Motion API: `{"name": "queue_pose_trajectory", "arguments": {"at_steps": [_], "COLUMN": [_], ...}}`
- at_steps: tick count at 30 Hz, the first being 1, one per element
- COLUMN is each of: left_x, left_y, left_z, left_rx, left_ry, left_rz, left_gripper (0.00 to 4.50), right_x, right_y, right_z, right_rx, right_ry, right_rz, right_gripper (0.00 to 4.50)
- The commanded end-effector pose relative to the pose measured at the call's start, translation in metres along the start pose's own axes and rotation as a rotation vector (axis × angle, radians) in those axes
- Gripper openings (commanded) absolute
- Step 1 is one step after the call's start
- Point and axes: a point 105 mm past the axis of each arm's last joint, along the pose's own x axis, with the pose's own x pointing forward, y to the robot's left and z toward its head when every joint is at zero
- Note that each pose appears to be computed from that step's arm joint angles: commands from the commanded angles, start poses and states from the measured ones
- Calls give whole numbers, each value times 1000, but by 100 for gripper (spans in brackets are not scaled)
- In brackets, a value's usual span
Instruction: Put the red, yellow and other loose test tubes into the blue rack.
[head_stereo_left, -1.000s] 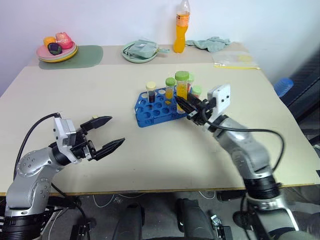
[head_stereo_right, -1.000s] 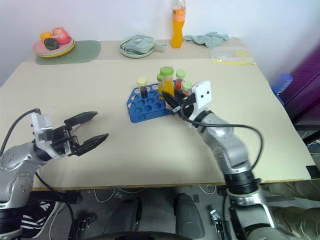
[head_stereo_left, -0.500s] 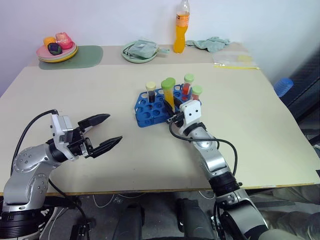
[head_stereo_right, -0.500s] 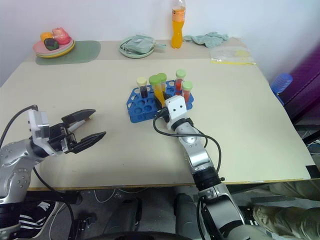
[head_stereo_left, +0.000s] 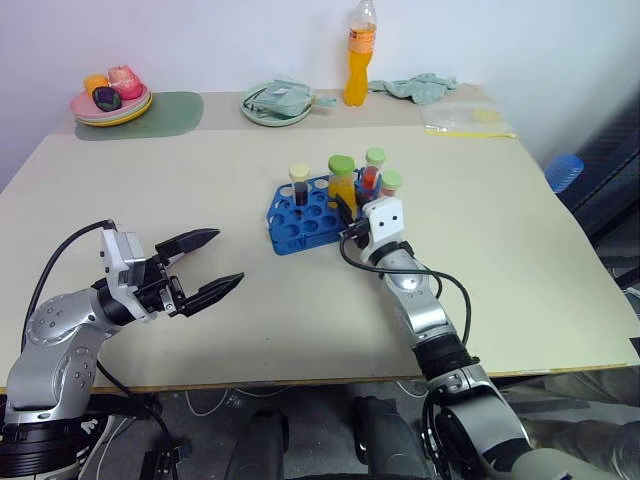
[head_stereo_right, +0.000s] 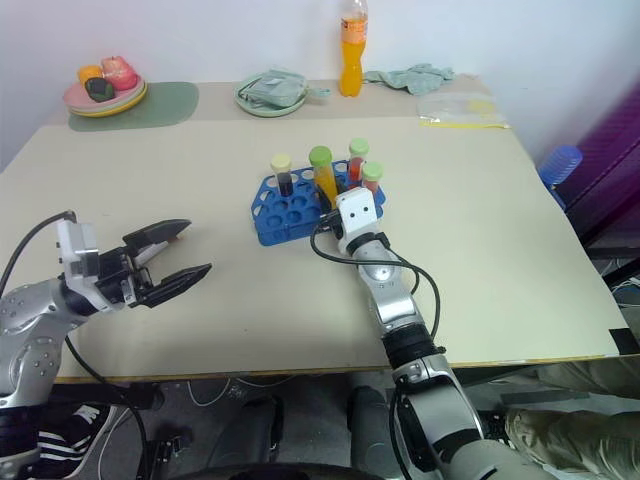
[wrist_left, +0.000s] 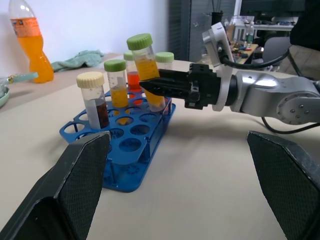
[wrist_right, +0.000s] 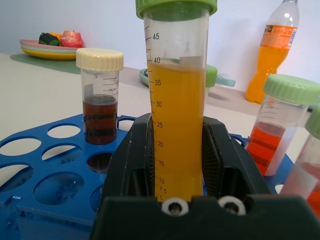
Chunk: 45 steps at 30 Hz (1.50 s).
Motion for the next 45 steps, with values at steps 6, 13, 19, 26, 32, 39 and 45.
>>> {"name": "queue_pose_trajectory", "arguments": {"at_steps": [6, 13, 19, 26, 32, 39, 45], "left_x": [-4, -2, -1, -1, -5, -9, -11], "left_y": [3, 3, 1, 3, 7, 7, 5], "left_z": [9, 14, 15, 15, 7, -2, -4], "left_rx": [43, 53, 54, 53, 48, 45, 48], "left_ry": [-18, -16, -16, -17, -13, -21, -23], "left_rz": [6, 9, 10, 9, 10, 7, 7], "left_gripper": [450, 450, 450, 450, 450, 450, 450], "right_x": [12, 2, -3, -2, 4, 14, 16], "right_y": [4, 2, 0, -5, -10, -17, -14], "right_z": [3, 1, 1, 12, 28, 50, 54], "right_rx": [22, 181, 144, 58, -10, 16, 1], "right_ry": [-26, -47, -44, -23, 24, 110, 146], "right_rz": [-19, -3, -17, -2, 23, 31, 64], "right_gripper": [79, 269, 445, 445, 445, 445, 445]}}
